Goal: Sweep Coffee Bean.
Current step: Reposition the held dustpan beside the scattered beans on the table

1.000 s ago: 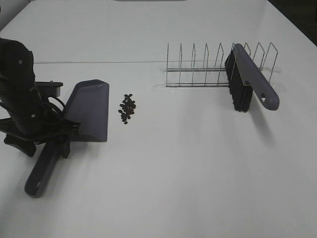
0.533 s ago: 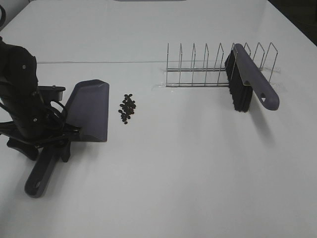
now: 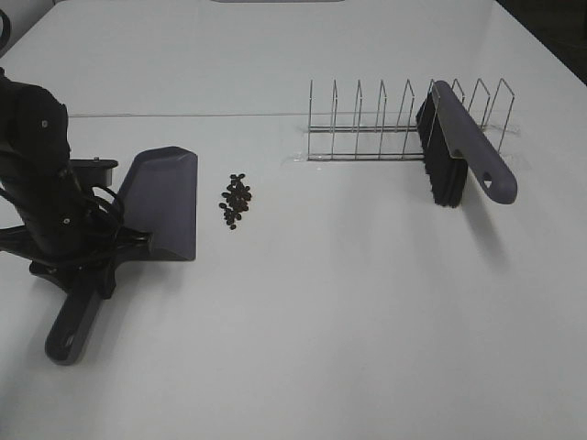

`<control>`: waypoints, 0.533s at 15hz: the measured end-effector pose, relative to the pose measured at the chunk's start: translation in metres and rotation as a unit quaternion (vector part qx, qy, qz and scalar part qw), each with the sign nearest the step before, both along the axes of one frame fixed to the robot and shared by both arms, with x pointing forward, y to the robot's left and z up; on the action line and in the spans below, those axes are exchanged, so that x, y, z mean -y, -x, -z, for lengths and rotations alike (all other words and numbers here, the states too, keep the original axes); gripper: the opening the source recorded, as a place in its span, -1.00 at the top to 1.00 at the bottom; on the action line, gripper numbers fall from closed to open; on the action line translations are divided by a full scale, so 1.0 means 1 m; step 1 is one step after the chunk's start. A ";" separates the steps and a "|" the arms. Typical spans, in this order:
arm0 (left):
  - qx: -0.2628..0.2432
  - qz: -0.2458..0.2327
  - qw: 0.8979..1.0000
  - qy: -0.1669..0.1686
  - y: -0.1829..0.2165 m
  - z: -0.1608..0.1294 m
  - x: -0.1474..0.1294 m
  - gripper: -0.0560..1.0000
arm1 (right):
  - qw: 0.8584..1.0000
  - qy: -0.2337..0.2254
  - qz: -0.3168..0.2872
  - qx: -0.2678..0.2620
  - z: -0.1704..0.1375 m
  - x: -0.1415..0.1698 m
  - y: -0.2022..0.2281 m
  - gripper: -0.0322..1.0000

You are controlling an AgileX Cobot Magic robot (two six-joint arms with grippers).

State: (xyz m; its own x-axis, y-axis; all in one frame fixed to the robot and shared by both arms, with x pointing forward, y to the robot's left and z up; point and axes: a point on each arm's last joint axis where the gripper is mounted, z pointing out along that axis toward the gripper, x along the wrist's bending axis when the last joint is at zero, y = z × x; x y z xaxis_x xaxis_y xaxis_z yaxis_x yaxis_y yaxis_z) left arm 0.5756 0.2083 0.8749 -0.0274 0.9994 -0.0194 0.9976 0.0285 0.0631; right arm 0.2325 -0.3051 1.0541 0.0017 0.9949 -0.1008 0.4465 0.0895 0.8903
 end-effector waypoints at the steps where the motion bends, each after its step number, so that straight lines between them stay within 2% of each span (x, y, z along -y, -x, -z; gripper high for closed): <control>1: 0.000 -0.005 1.000 0.000 0.000 0.000 0.000 0.23 | 1.000 0.000 0.000 0.000 0.000 0.000 0.000 -0.51; 3: 0.008 -0.005 1.000 -0.001 0.000 -0.006 -0.001 0.23 | 1.000 0.000 0.000 0.000 0.000 0.000 0.000 -0.51; 7: 0.083 -0.008 0.996 0.012 0.001 -0.060 -0.003 0.23 | 1.000 0.000 0.000 0.000 0.000 0.000 0.000 -0.51; 8: 0.086 -0.007 0.996 0.010 0.002 -0.064 -0.003 0.23 | 1.000 0.000 0.000 0.000 0.000 0.000 0.000 -0.51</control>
